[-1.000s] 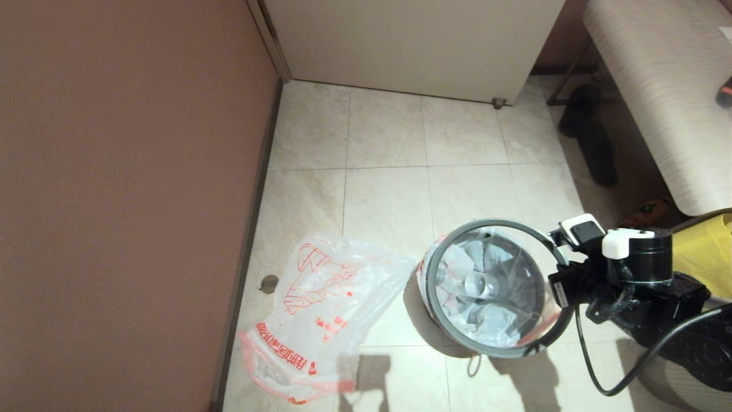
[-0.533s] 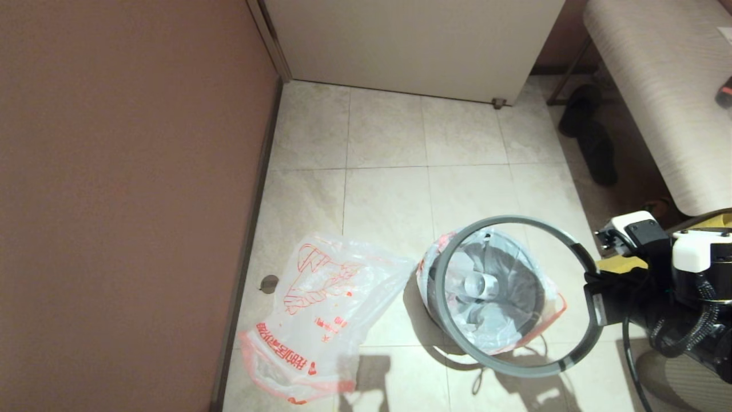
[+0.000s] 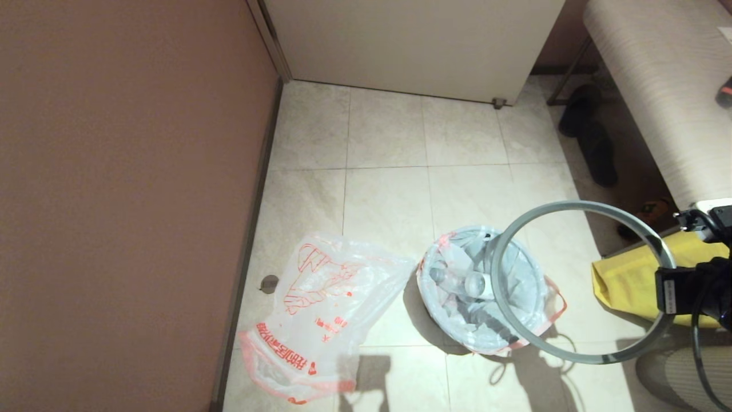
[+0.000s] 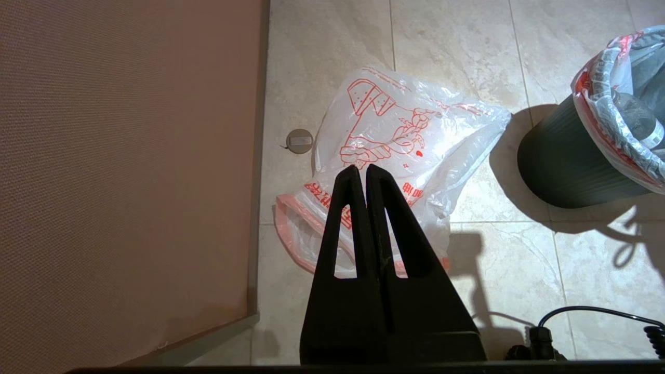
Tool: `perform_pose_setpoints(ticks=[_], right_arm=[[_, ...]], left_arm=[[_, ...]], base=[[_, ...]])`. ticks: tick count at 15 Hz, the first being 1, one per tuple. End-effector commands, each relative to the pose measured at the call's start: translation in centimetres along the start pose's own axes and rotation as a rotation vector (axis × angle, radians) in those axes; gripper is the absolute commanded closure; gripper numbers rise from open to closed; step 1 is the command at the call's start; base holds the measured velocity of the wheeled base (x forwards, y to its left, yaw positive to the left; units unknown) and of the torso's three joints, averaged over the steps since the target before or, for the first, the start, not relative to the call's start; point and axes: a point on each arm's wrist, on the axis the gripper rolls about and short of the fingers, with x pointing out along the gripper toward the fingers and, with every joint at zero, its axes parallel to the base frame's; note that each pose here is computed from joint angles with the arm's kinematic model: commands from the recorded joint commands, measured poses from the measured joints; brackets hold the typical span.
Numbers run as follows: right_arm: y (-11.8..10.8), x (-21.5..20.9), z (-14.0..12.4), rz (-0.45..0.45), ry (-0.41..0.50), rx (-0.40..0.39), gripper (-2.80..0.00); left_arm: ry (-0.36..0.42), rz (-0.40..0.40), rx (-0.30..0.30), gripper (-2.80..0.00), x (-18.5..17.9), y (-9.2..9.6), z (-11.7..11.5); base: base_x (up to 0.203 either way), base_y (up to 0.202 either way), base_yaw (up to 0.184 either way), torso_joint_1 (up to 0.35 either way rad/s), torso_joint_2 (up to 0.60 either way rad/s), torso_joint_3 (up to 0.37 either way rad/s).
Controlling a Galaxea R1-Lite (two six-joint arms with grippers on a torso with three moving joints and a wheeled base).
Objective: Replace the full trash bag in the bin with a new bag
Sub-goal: Place the trash can ring on the floor
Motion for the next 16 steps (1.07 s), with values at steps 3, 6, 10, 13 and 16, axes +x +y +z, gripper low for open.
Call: perform_pose_setpoints(ticks=[3, 6, 10, 13, 16], right_arm=[[-3.0, 1.9, 1.7, -0.099, 0.028, 0.059, 0.00], [-4.8, 4.4, 3.0, -0.172, 0.037, 0.100, 0.00], [-6.7, 8.7, 2.4, -0.247, 0.116, 0.122, 0.00], [-7.3, 12.0, 1.4, -0.266, 0.172, 0.125, 0.00], [-7.6, 16.3, -1.1, -0.281, 0.211, 0.108, 0.00]], left_arm=[[0.000, 0.000, 0.000, 0.00, 0.0, 0.0, 0.0], [0.000, 0.000, 0.000, 0.00, 0.0, 0.0, 0.0], [0.000, 0.000, 0.000, 0.00, 0.0, 0.0, 0.0], [0.000, 0.000, 0.000, 0.00, 0.0, 0.0, 0.0], [0.000, 0.000, 0.000, 0.00, 0.0, 0.0, 0.0]], base=[[0.000, 0.000, 0.000, 0.000, 0.00, 0.000], [0.000, 0.000, 0.000, 0.000, 0.00, 0.000], [0.000, 0.000, 0.000, 0.000, 0.00, 0.000], [0.000, 0.000, 0.000, 0.000, 0.00, 0.000], [0.000, 0.000, 0.000, 0.000, 0.00, 0.000]])
